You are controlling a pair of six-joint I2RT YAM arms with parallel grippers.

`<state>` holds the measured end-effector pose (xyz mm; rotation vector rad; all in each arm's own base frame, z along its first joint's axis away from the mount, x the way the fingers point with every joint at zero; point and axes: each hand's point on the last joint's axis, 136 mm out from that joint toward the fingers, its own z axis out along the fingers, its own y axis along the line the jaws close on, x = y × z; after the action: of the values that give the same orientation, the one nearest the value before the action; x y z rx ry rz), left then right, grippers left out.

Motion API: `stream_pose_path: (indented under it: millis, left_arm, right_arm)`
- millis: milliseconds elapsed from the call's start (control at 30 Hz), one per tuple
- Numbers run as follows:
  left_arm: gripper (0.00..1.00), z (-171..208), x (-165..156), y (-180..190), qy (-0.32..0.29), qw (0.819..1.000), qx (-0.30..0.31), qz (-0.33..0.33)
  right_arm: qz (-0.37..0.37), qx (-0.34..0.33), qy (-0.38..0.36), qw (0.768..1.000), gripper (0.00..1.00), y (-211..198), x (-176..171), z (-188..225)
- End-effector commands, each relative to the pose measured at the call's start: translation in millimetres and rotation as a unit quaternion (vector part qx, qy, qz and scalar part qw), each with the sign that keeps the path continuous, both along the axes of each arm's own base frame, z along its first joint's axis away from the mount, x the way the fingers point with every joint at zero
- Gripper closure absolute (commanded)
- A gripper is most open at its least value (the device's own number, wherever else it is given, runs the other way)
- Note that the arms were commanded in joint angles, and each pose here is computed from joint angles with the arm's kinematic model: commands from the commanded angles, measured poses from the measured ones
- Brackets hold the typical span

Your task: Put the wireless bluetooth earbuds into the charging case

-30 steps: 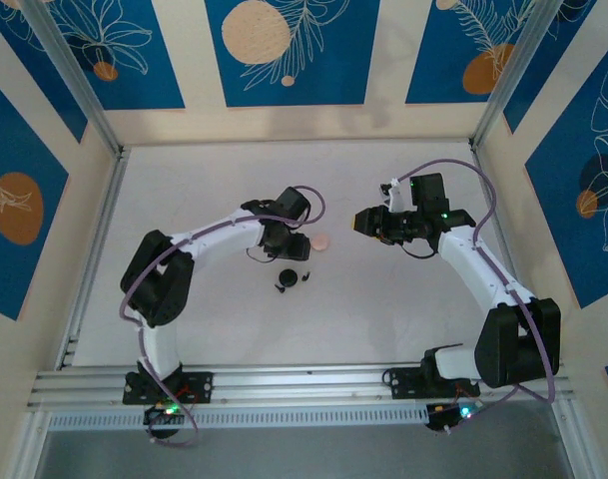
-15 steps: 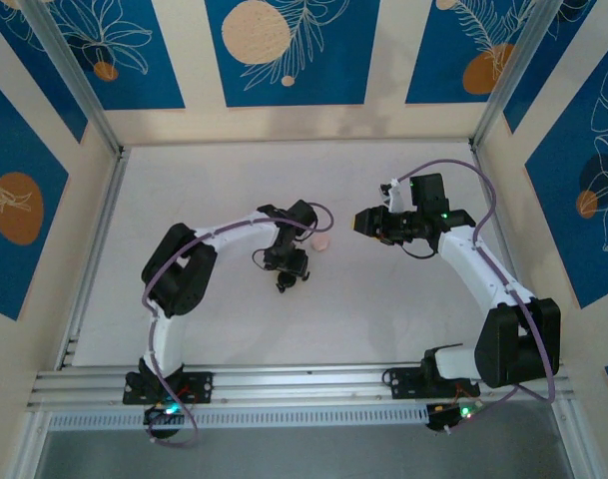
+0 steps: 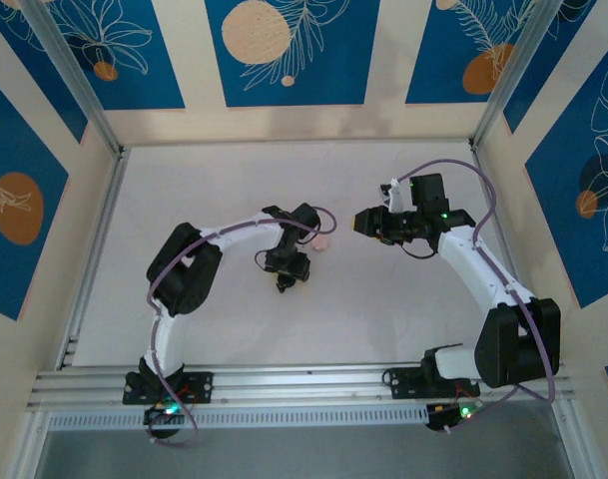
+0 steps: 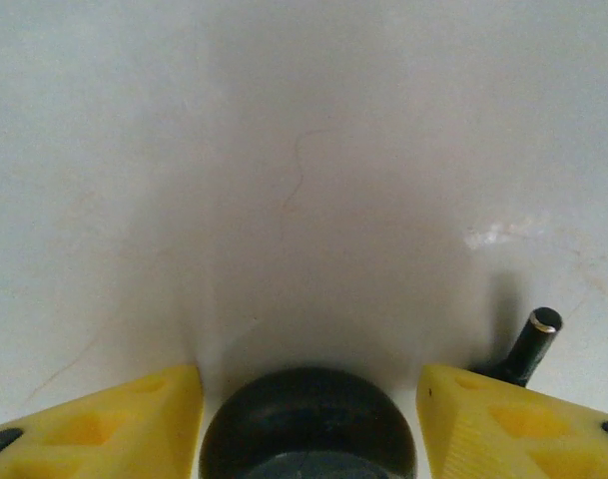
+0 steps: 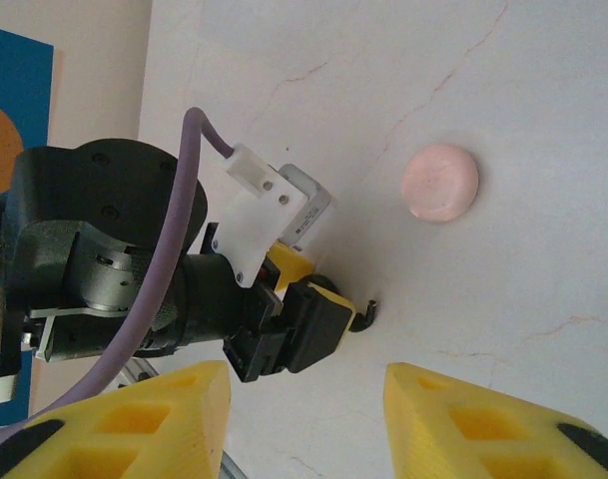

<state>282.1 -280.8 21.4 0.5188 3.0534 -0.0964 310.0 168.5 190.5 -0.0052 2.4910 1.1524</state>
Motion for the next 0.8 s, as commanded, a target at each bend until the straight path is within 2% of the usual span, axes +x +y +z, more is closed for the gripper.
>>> stream_pose_path:
  millis: [0, 333, 433, 600, 767]
  left_arm:
    - [0.42, -2.3, -13.8, 5.4, 0.020, 0.999, 0.031, -0.024]
    - [0.45, -3.4, -15.9, 11.3, 0.015, 0.998, 0.050, -0.032]
    - [0.48, -6.6, -16.1, 10.9, 0.015, 0.998, 0.050, -0.034]
    - [0.55, -0.1, -8.8, 9.5, -0.009, 0.998, 0.045, -0.042]
    - [0.62, 26.6, 5.0, 6.0, -0.063, 0.995, 0.028, -0.074]
  right_arm:
    - [0.013, 0.003, -0.006, 1.000, 0.55, 3.8, -1.9, 8.4]
    - [0.013, 0.005, -0.008, 1.000, 0.55, 3.9, -1.5, 9.8]
    - [0.013, 0.004, -0.008, 1.000, 0.55, 4.1, -2.3, 10.2]
    - [0.014, 0.004, -0.010, 1.000, 0.55, 3.9, -2.1, 11.0]
    - [0.017, 0.013, -0.006, 1.000, 0.55, 1.6, -2.1, 13.3]
